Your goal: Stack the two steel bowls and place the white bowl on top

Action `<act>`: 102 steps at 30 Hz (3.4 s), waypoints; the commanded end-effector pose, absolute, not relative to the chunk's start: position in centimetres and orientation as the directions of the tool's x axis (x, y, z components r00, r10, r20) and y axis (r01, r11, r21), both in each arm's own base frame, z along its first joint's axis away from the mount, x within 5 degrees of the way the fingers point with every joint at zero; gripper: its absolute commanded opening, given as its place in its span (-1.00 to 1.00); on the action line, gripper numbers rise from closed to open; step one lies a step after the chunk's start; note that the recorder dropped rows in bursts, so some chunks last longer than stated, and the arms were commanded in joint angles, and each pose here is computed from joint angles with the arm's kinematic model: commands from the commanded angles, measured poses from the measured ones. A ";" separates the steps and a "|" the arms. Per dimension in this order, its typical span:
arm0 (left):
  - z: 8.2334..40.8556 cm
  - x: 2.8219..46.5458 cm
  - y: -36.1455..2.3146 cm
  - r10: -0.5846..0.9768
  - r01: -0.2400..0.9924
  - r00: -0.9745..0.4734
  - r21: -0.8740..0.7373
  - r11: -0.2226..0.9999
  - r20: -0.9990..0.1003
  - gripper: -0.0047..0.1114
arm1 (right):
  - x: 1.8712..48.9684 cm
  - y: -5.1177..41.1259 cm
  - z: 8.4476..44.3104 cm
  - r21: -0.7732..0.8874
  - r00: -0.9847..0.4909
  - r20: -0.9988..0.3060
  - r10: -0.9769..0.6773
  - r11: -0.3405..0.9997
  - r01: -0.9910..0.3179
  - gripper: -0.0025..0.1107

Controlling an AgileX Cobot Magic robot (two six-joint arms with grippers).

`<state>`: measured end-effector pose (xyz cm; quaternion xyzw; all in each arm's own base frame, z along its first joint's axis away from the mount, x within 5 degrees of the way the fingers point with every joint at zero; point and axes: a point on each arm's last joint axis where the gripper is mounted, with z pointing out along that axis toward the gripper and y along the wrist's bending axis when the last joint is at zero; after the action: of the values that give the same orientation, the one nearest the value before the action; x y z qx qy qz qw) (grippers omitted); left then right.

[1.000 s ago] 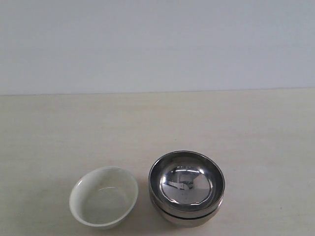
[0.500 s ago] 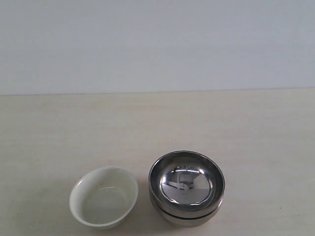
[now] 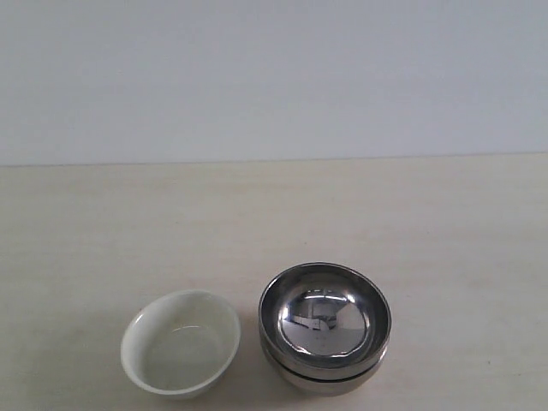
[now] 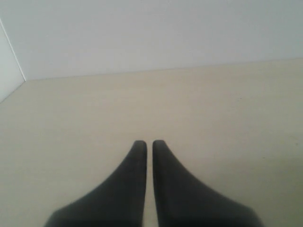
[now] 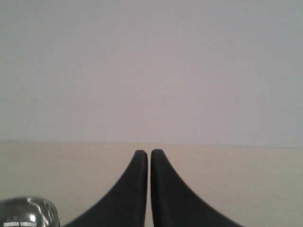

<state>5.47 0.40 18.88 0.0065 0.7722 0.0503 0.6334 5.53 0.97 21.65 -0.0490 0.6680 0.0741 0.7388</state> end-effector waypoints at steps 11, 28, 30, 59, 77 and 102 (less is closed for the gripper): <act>18.8 5.5 0.4 0.069 -0.057 -0.195 0.082 0.995 -0.978 -0.85 | 5.5 0.8 19.0 -0.034 -0.164 -0.985 -0.060 0.987 -0.160 -0.96; 18.8 5.5 0.4 0.069 -0.057 -0.195 0.082 0.995 -0.978 -0.85 | 5.4 0.9 18.6 0.010 -0.208 -0.978 -0.025 0.986 -0.164 -0.96; 18.8 5.5 0.4 0.069 -0.057 -0.195 0.082 0.995 -0.978 -0.85 | 5.4 0.9 18.6 -0.008 -0.210 -0.977 -0.043 0.986 -0.166 -0.96; 19.0 5.5 0.8 0.360 -0.050 -0.195 0.376 0.925 -0.912 -0.85 | 5.3 0.9 18.2 0.032 -0.253 -0.967 -0.010 0.987 -0.158 -0.96; 23.9 5.0 0.0 0.125 -0.072 0.370 0.106 0.992 -0.921 -0.85 | 5.3 0.9 18.2 0.033 -0.254 -0.967 -0.008 0.987 -0.158 -0.96; 33.2 12.3 1.4 -0.173 -0.172 -0.342 -0.120 0.978 -0.924 -0.85 | 5.3 0.9 18.2 0.033 -0.254 -0.967 -0.008 0.987 -0.158 -0.96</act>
<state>10.21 1.17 34.61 -0.0934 0.7572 -0.0014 0.6465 5.30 0.90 18.16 -0.0555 0.7920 0.0607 0.6049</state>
